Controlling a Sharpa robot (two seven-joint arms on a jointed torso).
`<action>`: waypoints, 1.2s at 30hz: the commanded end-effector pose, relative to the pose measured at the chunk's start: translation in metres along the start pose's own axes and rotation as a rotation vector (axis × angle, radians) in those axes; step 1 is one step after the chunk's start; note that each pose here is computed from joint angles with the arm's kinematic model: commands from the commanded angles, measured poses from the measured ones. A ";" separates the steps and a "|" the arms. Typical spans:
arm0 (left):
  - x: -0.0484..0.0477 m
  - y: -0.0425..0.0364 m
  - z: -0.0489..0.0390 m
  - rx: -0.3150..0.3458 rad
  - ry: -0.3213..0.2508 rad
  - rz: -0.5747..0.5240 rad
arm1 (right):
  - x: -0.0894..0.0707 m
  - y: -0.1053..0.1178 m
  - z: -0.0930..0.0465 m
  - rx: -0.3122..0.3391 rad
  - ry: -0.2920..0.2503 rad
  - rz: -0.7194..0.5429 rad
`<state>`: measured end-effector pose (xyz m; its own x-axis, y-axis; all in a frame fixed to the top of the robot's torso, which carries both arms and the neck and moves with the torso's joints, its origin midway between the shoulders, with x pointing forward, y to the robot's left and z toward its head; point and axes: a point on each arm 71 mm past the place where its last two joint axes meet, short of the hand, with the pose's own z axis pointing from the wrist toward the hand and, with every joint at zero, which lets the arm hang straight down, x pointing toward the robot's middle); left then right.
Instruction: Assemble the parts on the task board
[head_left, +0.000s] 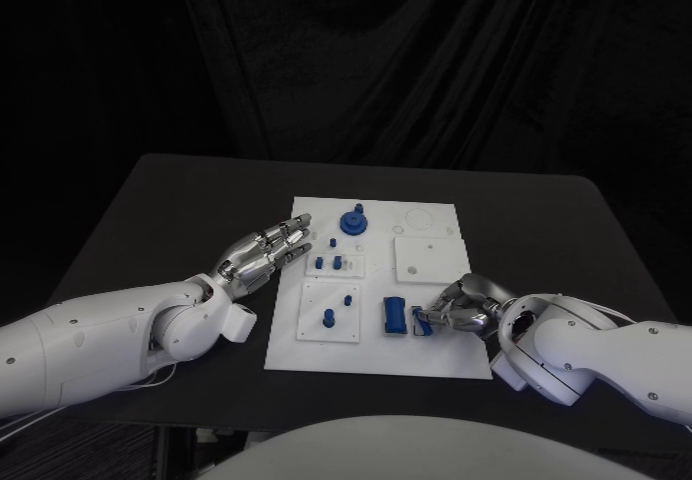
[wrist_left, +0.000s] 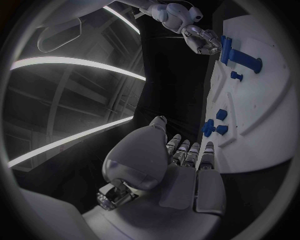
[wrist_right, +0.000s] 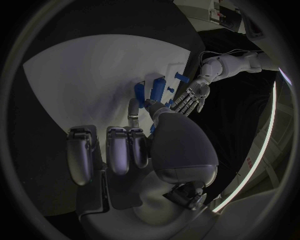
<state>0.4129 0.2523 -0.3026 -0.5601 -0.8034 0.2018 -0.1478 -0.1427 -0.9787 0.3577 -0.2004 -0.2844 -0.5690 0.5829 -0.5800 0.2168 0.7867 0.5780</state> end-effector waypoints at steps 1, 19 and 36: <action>0.0022 -0.0001 0.0004 0.010 0.011 -0.013 | -0.002 0.003 0.000 -0.026 -0.027 -0.013; 0.0024 0.0007 0.0005 0.007 0.014 -0.016 | -0.002 0.004 0.001 -0.037 -0.029 -0.021; -0.0001 -0.0007 -0.0032 0.021 0.001 -0.010 | -0.009 0.001 -0.023 -0.187 -0.050 -0.089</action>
<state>0.4111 0.2555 -0.3034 -0.5572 -0.8050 0.2036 -0.1509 -0.1429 -0.9782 0.3469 -0.2134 -0.2696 -0.5359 0.5545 -0.6367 0.0939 0.7886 0.6077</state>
